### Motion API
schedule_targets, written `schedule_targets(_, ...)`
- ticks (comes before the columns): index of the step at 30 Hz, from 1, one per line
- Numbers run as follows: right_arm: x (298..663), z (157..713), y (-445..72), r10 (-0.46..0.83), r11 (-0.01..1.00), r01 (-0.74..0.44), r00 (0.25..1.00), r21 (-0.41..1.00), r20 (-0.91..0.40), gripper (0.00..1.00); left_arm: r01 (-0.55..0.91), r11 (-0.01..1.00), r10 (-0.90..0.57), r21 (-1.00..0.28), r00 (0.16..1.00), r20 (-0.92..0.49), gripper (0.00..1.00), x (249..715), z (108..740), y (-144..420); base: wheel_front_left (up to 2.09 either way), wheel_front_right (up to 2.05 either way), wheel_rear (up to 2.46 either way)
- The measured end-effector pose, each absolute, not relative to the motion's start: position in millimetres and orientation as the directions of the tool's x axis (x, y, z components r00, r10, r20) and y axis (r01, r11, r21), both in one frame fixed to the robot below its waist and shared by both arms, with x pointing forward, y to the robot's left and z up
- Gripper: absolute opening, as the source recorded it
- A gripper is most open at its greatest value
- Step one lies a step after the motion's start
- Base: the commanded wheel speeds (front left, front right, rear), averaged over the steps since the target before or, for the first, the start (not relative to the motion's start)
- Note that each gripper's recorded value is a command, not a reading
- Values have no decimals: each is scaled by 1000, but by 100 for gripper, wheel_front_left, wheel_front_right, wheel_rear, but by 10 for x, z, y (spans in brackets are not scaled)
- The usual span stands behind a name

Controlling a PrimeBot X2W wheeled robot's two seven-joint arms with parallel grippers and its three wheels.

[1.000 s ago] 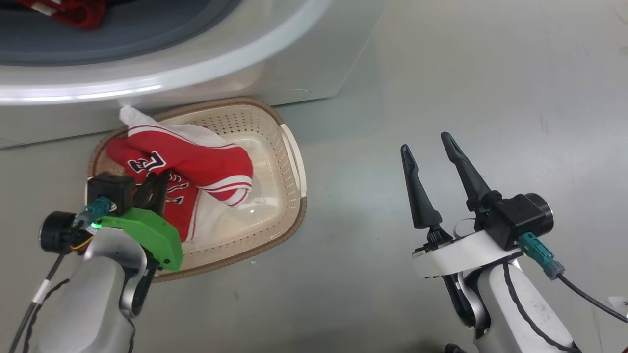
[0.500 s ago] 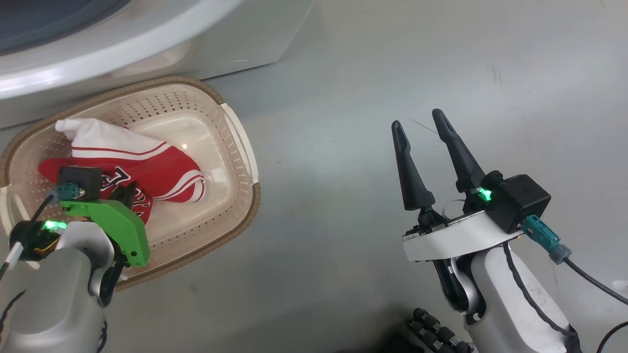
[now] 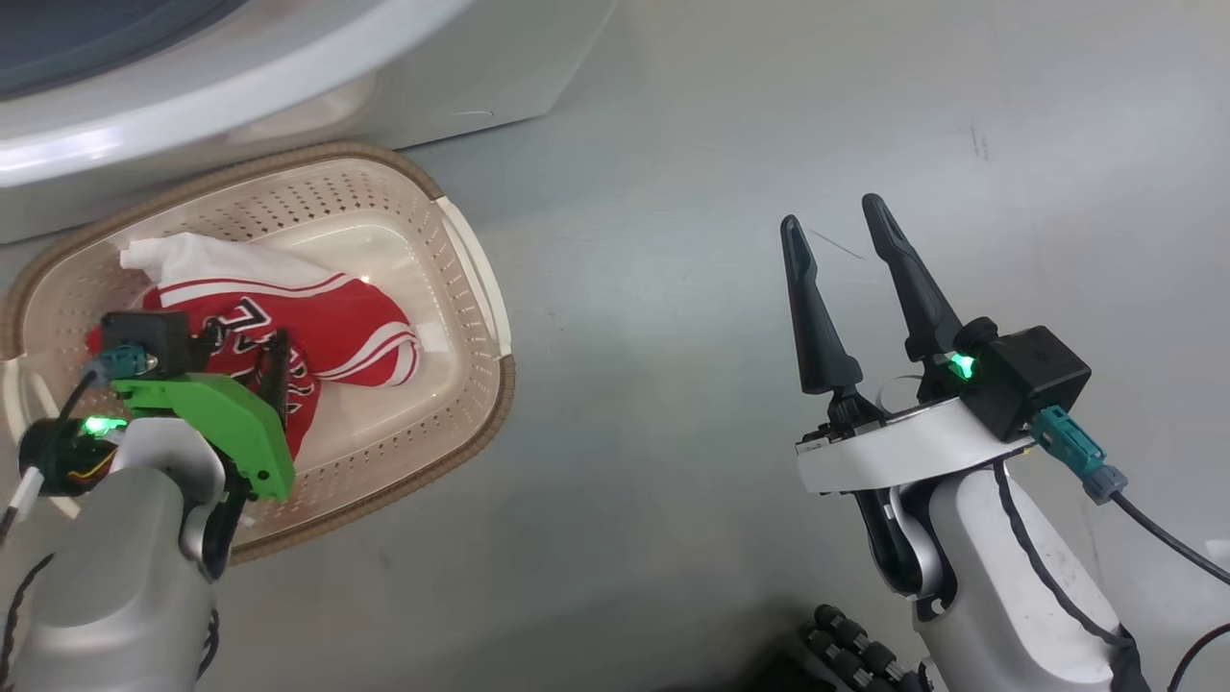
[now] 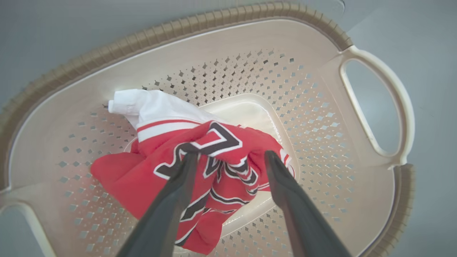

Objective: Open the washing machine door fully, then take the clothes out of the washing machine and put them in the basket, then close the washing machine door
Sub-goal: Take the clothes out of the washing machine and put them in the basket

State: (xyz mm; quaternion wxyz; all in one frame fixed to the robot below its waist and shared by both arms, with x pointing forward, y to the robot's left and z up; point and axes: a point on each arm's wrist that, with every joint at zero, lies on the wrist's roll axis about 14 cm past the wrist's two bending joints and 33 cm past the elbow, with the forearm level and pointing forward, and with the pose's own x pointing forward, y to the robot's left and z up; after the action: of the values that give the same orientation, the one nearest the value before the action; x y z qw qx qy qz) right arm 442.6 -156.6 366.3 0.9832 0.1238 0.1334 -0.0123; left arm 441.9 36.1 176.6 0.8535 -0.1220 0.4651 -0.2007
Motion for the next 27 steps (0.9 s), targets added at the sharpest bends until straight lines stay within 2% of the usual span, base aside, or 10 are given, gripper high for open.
schedule_targets(8, 4484, 3705, -1489, 35, 975, 20, 969, 220, -244, 100, 208, 888, -442, -410, 633, -635, 100, 4666, 2143, 351, 0, 0, 0)
schedule_targets(14, 4528, 3788, -1428, 61, 980, -17, 974, 197, -217, 100, 199, 884, -408, -422, 768, -493, 100, 4877, 2612, 395, 0, 0, 0)
schedule_targets(22, 4541, 3941, -1429, 88, 986, -59, 980, 158, -180, 100, 195, 885, -358, -423, 865, -352, 100, 4962, 3178, 525, 0, 0, 0)
schedule_targets(27, 4430, 4000, -1338, 116, 983, -87, 977, 161, -179, 100, 201, 897, -317, -393, 913, -256, 100, 4978, 3611, 708, 0, 0, 0)
